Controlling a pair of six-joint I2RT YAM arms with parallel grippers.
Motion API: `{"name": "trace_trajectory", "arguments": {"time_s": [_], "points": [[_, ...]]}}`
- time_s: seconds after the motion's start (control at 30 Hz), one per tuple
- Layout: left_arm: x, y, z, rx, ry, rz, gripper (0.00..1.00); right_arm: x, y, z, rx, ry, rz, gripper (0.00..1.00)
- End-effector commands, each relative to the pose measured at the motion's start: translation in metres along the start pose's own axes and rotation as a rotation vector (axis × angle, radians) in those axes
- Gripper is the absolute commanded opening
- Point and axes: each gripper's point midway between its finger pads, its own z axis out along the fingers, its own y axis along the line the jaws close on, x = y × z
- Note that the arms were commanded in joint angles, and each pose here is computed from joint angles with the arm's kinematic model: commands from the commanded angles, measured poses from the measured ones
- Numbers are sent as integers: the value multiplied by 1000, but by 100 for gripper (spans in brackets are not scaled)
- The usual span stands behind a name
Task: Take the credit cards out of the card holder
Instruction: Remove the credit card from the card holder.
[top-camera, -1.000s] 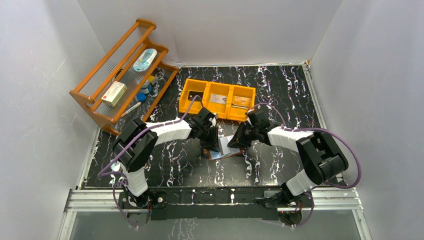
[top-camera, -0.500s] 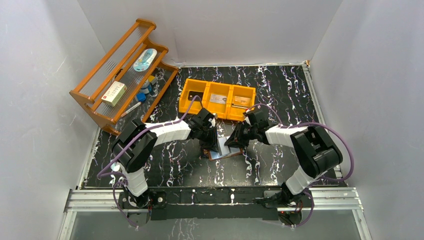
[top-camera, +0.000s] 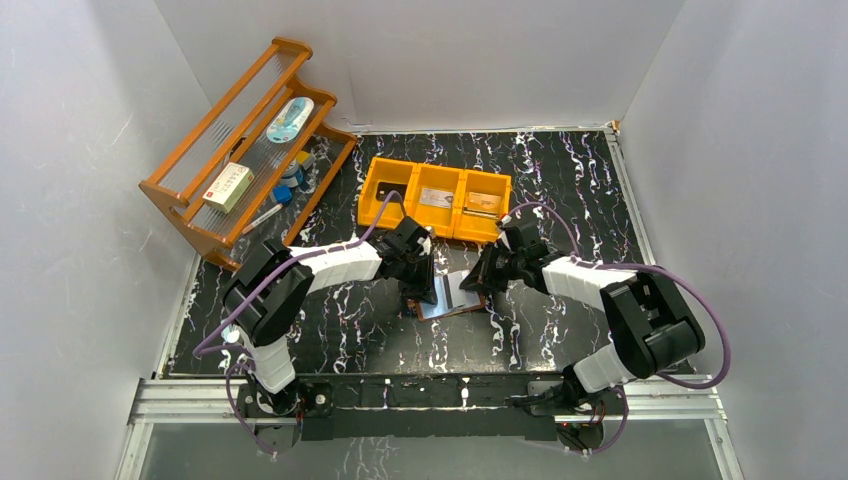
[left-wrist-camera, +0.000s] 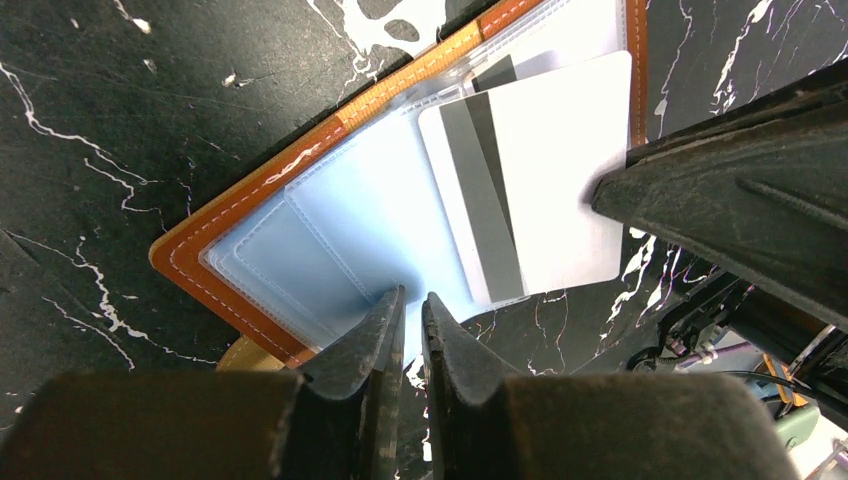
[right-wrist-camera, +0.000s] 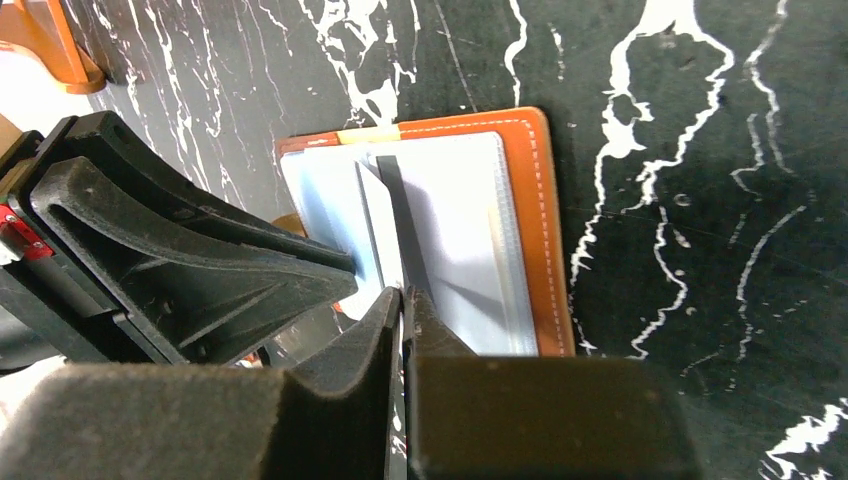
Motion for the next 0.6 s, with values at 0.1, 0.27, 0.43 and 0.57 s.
{"name": "trace_trajectory", "arguments": {"time_s": [0.1,0.27,0.43,0.57], "points": [[15,23,6,-111,77,17,13,11,3,0,-82,66,-8,18],[15,34,6,-172,76,14,13,6,12,4,-129,58,14,33],[23,43,10,-200,99,6,12,4,16,8,-155,56,49,33],[23,44,7,-203,90,6,12,3,10,7,-120,35,46,19]]}}
